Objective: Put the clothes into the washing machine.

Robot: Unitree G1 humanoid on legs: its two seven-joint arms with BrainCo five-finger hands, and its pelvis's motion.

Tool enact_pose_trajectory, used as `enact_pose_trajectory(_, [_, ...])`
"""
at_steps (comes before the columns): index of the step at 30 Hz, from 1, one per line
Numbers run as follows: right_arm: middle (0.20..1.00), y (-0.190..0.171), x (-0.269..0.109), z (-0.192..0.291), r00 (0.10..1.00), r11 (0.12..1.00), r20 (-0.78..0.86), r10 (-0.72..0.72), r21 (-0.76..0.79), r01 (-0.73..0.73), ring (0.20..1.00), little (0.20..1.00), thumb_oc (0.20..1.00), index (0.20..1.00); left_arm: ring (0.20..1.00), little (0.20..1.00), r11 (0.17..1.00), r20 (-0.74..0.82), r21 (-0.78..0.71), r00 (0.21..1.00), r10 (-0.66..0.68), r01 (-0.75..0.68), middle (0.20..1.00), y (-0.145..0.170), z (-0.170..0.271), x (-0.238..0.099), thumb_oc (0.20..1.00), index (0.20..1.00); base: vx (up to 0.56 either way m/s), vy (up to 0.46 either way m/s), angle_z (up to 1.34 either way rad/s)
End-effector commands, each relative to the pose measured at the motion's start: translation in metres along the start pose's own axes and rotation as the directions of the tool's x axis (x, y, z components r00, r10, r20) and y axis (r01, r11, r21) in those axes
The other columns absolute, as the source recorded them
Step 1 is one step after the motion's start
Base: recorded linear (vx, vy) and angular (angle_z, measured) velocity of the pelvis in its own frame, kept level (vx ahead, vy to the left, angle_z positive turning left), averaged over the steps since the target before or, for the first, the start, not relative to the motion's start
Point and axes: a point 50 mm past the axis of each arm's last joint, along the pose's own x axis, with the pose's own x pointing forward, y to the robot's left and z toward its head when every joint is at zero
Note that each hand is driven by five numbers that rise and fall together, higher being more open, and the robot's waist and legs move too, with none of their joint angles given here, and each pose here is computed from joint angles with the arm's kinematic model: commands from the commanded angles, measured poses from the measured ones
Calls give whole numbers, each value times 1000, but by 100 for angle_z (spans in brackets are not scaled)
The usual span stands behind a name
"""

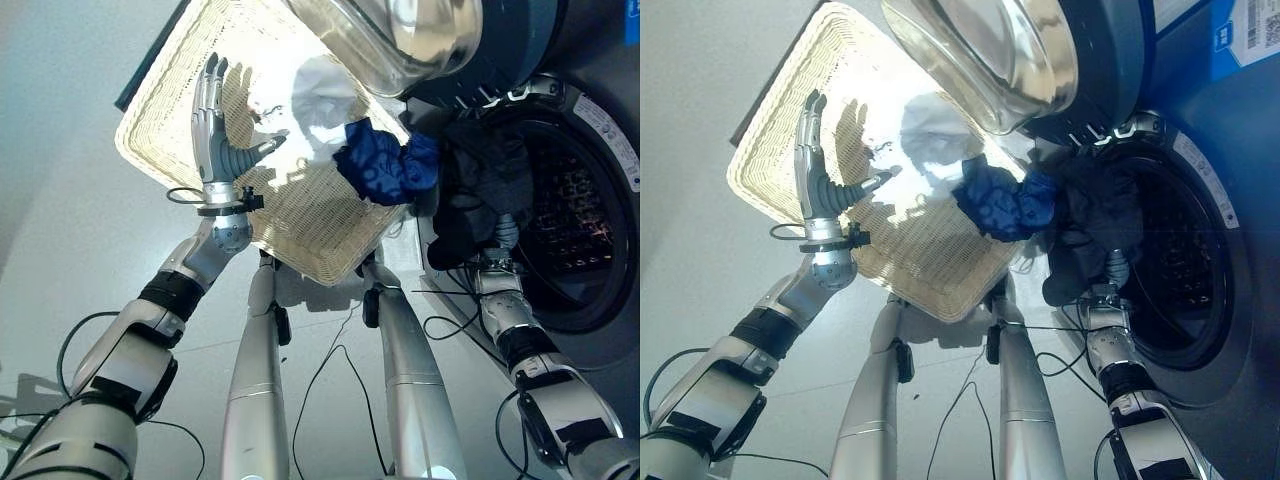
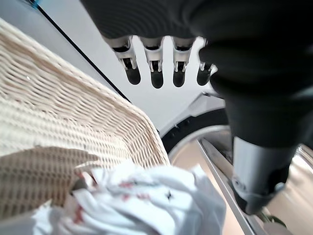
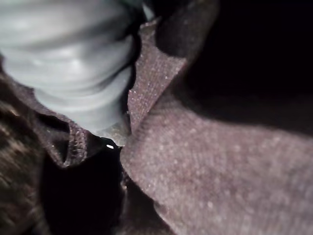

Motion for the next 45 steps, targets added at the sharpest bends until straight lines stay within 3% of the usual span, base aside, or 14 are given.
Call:
enact_pose_trajectory(1, [200,9,10,46,981,1000,190,25,0,-26,200,200,200,200,1000,1000,995,27,-50,996,89,-88,1000,4,8,14,1000,1000,29,-9,-4])
enact_pose_trajectory(4, [200,1,11,69,952,996,295,-87,-2,91,200,200,200,200,1000,1000,997,30,-36,997,66,-65,1000,2,7,17,1000,1000,5,-10,0])
enact_pose_trajectory(7, [200,-6,8,105,859,952,444,-256,-37,303,200,200,200,200,1000,1000,1000,33,-21,999,18,-17,1000,-2,5,16,1000,1000,18,-40,1])
enact_pose_trajectory(9, [200,-1,1,153,670,856,620,-409,4,517,200,200,200,200,1000,1000,998,31,6,998,-60,60,1000,-5,1,9,1000,1000,35,-85,1])
enact_pose_trajectory(11, [200,6,-2,168,585,806,673,-451,25,592,200,200,200,200,1000,1000,997,46,23,996,-80,79,1000,-5,2,9,1000,1000,22,-93,1])
enact_pose_trajectory(12, [200,17,-4,184,486,754,737,-469,47,656,200,200,200,200,1000,1000,994,51,42,993,-104,102,1000,-5,1,4,1000,1000,10,-87,3])
enact_pose_trajectory(14, [200,26,-4,190,439,723,759,-480,59,688,200,200,200,200,1000,1000,993,56,49,993,-108,106,1000,-3,1,2,1000,1000,7,-50,2])
enact_pose_trajectory(15, [200,45,0,201,353,662,795,-492,79,745,200,200,200,200,1000,1000,991,63,54,990,-123,120,1000,-4,0,0,1000,1000,0,0,0])
enact_pose_trajectory(17, [200,54,2,210,314,627,808,-499,87,774,200,200,200,200,1000,1000,989,66,61,988,-137,133,1000,-3,0,2,1000,1000,0,-17,-5])
enact_pose_trajectory(19, [200,57,2,218,307,617,808,-503,88,782,200,200,200,200,1000,1000,987,70,67,986,-149,145,1000,-2,-1,6,1000,1000,4,-6,-5])
enact_pose_trajectory(20, [1000,60,2,229,309,579,808,-501,47,814,1000,1000,1000,1000,1000,1000,978,82,100,978,-193,185,1000,-4,-4,9,1000,1000,9,-5,-4])
enact_pose_trajectory(28, [1000,54,15,219,427,439,738,-522,-197,877,1000,1000,1000,1000,1000,1000,927,147,271,941,-306,259,1000,-12,-1,30,1000,1000,3,-1,0])
enact_pose_trajectory(32, [1000,46,26,194,508,292,679,-531,-416,861,1000,1000,1000,1000,1000,1000,915,201,342,935,-292,212,1000,-15,8,46,1000,1000,1,8,1])
enact_pose_trajectory(45, [1000,1,26,119,626,248,453,-635,-648,720,1000,1000,1000,1000,1000,1000,867,275,485,922,-274,113,1000,-30,26,70,1000,1000,0,3,0])
